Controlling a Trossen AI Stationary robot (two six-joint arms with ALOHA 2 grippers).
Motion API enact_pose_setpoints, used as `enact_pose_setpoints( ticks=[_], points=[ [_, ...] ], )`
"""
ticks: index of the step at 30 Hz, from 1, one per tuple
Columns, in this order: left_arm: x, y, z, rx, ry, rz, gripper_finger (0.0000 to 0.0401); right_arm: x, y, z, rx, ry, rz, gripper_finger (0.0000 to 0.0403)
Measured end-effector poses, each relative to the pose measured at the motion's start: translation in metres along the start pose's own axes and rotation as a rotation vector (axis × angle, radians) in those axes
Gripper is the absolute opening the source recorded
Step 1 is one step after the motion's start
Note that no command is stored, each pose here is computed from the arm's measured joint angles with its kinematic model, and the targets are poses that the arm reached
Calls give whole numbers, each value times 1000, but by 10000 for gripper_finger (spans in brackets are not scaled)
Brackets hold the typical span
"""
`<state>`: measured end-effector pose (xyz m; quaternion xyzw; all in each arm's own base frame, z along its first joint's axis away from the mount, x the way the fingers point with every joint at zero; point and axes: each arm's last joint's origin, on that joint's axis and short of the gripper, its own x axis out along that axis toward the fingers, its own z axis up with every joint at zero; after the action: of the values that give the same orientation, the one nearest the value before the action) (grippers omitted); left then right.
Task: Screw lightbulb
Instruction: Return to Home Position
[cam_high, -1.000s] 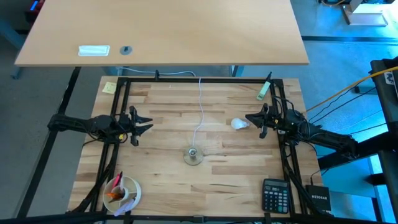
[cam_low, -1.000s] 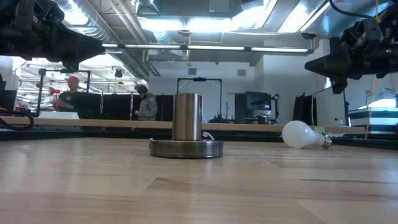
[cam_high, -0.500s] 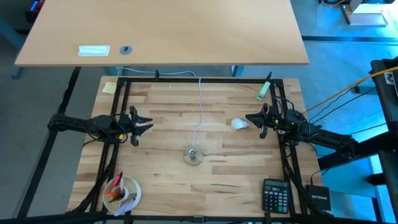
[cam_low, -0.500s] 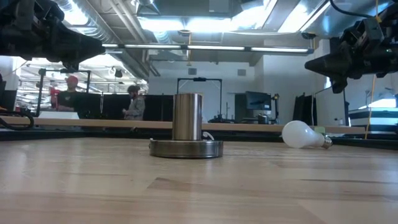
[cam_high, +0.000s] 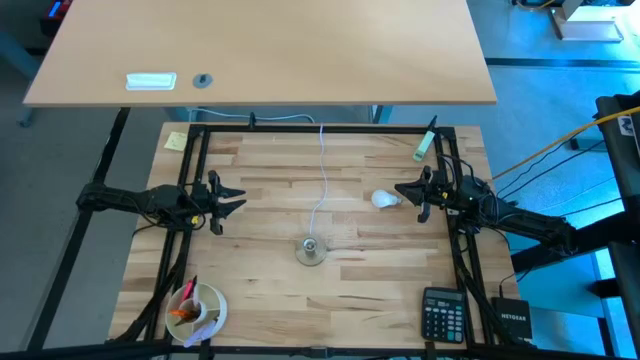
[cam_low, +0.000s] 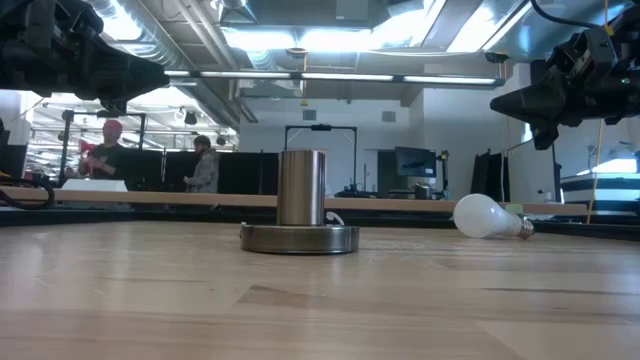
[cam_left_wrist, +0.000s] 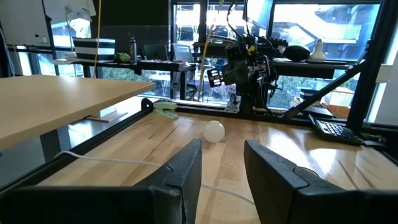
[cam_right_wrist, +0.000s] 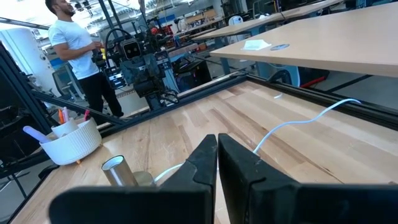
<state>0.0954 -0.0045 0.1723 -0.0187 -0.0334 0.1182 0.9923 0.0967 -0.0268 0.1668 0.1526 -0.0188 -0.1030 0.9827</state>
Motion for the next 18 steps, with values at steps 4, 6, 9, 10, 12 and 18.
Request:
enact_pose_setpoints(
  ticks=[4, 6, 9, 10, 12, 18],
  points=[
    [0, 0, 0, 0, 0, 0, 111, 0, 0, 0, 0, -2, -5, 19],
    [0, 0, 0, 0, 0, 0, 111, 0, 0, 0, 0, -2, -5, 19],
    [0, 0, 0, 0, 0, 0, 111, 0, 0, 0, 0, -2, -5, 19],
    [0, 0, 0, 0, 0, 0, 111, 0, 0, 0, 0, -2, -5, 19],
    [0, 0, 0, 0, 0, 0, 111, 0, 0, 0, 0, -3, -5, 19],
    [0, 0, 0, 0, 0, 0, 111, 0, 0, 0, 0, -3, -4, 19]
  ],
)
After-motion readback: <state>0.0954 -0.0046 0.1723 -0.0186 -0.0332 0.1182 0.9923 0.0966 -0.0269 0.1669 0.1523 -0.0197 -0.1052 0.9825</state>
